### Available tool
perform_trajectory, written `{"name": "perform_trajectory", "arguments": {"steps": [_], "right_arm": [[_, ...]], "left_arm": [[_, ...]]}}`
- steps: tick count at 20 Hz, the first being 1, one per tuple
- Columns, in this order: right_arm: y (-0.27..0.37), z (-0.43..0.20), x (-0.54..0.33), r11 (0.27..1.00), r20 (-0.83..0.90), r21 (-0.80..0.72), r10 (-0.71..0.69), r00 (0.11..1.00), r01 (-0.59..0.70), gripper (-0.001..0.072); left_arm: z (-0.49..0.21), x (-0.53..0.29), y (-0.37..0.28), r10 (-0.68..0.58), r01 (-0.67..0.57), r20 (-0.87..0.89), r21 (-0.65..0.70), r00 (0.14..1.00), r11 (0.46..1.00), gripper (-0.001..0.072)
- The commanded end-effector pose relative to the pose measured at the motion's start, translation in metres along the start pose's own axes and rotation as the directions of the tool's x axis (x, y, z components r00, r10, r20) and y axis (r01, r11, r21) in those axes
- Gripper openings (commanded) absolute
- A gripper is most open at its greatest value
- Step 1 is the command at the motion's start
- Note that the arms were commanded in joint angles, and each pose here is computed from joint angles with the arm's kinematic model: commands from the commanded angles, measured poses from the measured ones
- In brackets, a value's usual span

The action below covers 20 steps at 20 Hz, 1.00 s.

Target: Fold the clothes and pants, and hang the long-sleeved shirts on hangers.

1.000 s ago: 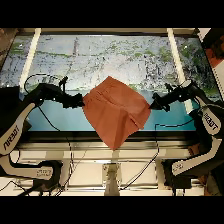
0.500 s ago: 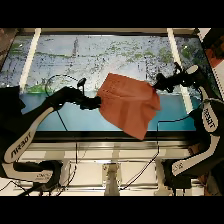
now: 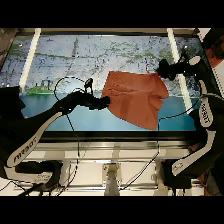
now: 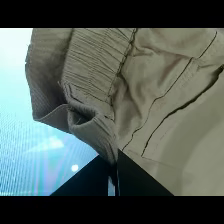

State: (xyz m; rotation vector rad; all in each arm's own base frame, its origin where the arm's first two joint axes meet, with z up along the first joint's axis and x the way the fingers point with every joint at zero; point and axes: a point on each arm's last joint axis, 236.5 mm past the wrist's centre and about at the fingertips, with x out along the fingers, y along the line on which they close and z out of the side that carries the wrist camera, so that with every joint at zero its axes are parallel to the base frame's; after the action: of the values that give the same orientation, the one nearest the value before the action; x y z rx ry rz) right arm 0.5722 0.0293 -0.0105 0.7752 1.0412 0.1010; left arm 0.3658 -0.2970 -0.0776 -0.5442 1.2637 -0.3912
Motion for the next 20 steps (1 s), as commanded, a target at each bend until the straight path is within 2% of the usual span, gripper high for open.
{"name": "perform_trajectory", "arguments": {"steps": [1, 2, 3, 4, 6, 7, 11, 15, 20], "right_arm": [[0.027, 0.028, -0.013, 0.998, 0.084, -0.042, 0.04, 0.996, -0.036, 0.0559], [0.037, 0.037, -0.022, 0.997, 0.107, -0.062, 0.056, 0.993, -0.049, 0.0556], [0.048, 0.044, -0.031, 0.995, 0.122, -0.083, 0.071, 0.99, -0.061, 0.0517], [0.058, 0.05, -0.04, 0.992, 0.138, -0.108, 0.083, 0.987, -0.068, 0.0408], [0.07, 0.053, -0.053, 0.986, 0.132, -0.154, 0.089, 0.987, -0.068, 0.005], [0.071, 0.05, -0.055, 0.985, 0.118, -0.162, 0.084, 0.989, -0.065, 0.0011], [0.072, -0.004, -0.049, 0.971, -0.095, -0.223, 0.07, 0.993, -0.09, 0.0008], [0.076, -0.095, -0.033, 0.958, -0.389, -0.25, 0.03, 0.921, -0.137, 0.0008], [0.069, -0.138, -0.029, 0.972, -0.445, -0.193, 0.031, 0.895, -0.13, 0.0007]], "left_arm": [[0.007, 0.001, -0.002, -0.004, 0.005, 0.034, -0.013, 0.999, 1.0, 0.0017], [0.009, 0.001, -0.002, -0.005, 0.006, 0.043, -0.012, 0.999, 1.0, 0.0017], [0.014, 0.001, -0.003, -0.007, 0.008, 0.063, -0.012, 0.998, 1.0, 0.0017], [0.02, 0.0, -0.004, -0.01, 0.011, 0.09, -0.013, 0.996, 1.0, 0.0017], [0.037, -0.002, -0.006, -0.019, 0.022, 0.16, -0.015, 0.987, 1.0, 0.0017], [0.045, -0.003, -0.006, -0.022, 0.026, 0.196, -0.017, 0.98, 1.0, 0.0016], [0.089, -0.013, -0.004, -0.028, 0.087, 0.372, -0.142, 0.928, 0.986, 0.0016], [0.099, -0.013, 0.009, -0.008, 0.093, 0.397, -0.195, 0.918, 0.976, 0.0015], [0.095, -0.011, 0.01, -0.001, 0.073, 0.378, -0.176, 0.926, 0.982, 0.0015]]}}
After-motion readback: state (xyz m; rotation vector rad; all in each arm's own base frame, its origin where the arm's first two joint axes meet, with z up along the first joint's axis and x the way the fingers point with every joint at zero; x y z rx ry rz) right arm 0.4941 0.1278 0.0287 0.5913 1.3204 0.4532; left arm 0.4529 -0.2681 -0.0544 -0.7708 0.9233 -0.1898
